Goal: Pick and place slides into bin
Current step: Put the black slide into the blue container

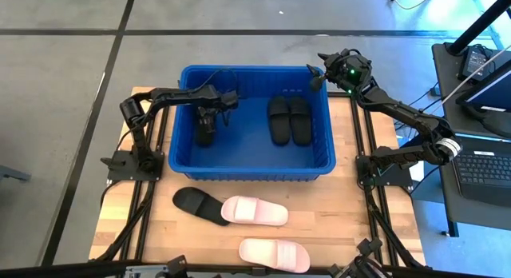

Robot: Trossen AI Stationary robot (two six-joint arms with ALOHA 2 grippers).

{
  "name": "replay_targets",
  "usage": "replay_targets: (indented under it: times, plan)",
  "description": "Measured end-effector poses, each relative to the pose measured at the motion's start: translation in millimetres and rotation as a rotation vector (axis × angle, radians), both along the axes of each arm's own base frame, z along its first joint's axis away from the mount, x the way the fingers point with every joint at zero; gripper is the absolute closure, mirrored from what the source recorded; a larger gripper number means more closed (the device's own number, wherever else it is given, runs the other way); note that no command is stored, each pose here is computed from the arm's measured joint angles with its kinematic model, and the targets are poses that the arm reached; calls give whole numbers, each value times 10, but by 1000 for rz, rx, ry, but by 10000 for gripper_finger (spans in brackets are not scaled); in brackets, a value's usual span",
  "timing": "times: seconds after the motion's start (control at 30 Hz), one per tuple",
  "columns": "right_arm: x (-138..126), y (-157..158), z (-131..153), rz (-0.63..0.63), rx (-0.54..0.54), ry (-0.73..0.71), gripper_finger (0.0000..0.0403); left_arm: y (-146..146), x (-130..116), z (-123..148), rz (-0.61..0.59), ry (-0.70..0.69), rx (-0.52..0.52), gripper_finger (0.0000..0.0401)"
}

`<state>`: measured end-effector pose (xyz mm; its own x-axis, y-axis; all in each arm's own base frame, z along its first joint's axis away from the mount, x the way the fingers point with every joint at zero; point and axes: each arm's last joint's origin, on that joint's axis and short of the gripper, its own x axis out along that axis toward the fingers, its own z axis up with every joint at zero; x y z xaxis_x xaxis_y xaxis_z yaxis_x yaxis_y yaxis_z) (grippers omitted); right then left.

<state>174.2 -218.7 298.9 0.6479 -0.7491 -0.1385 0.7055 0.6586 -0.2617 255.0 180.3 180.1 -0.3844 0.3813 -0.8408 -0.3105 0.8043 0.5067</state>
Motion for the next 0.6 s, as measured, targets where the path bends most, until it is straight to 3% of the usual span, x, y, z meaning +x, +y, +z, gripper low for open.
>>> replay_targets:
  times: [0.6]
  plan:
    - [0,0,0,6,-27,31,124,-320,-25,510,78,-273,45,189]
